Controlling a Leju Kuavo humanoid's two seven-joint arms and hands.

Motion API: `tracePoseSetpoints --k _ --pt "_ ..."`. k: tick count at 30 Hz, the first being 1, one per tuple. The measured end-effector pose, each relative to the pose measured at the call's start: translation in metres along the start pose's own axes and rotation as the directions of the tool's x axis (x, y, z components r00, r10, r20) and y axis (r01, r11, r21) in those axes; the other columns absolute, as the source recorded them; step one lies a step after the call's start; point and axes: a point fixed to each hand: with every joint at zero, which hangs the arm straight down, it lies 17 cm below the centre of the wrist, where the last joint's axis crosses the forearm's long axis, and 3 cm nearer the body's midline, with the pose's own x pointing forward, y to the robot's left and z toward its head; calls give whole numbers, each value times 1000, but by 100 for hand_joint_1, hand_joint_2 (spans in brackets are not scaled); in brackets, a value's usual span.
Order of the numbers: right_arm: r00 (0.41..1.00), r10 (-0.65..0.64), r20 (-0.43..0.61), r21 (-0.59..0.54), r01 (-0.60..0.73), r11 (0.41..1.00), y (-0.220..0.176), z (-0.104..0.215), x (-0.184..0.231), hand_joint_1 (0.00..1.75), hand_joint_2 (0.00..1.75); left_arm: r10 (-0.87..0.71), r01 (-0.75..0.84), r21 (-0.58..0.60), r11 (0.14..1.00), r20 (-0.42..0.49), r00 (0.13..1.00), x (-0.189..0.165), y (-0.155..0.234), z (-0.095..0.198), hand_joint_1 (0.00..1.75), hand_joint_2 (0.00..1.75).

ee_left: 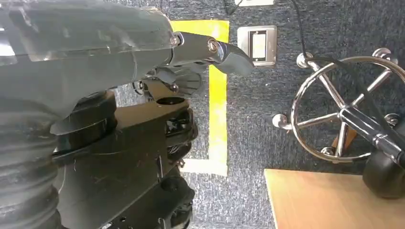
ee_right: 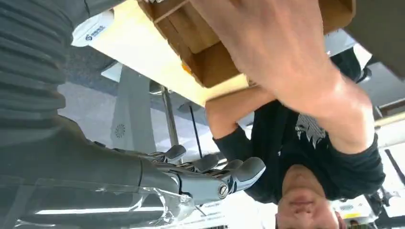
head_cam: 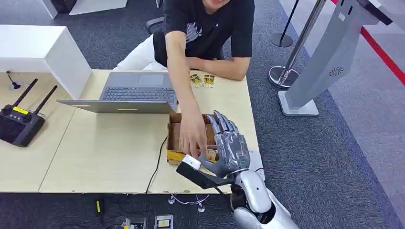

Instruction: Pass the card to the sensor for recognition and then transmit it.

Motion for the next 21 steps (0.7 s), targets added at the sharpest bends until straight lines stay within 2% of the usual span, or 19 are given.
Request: tracePoseSetpoints --k 11,21 --pt "1000 -11 -16 -76 9 997 -26 8 -6 0 175 9 -9 10 1000 4 1000 -2 2 2 0 175" --pt "1000 -8 -21 -102 6 995 -35 12 -9 0 175 10 -10 18 1000 8 1000 -1 4 2 0 175"
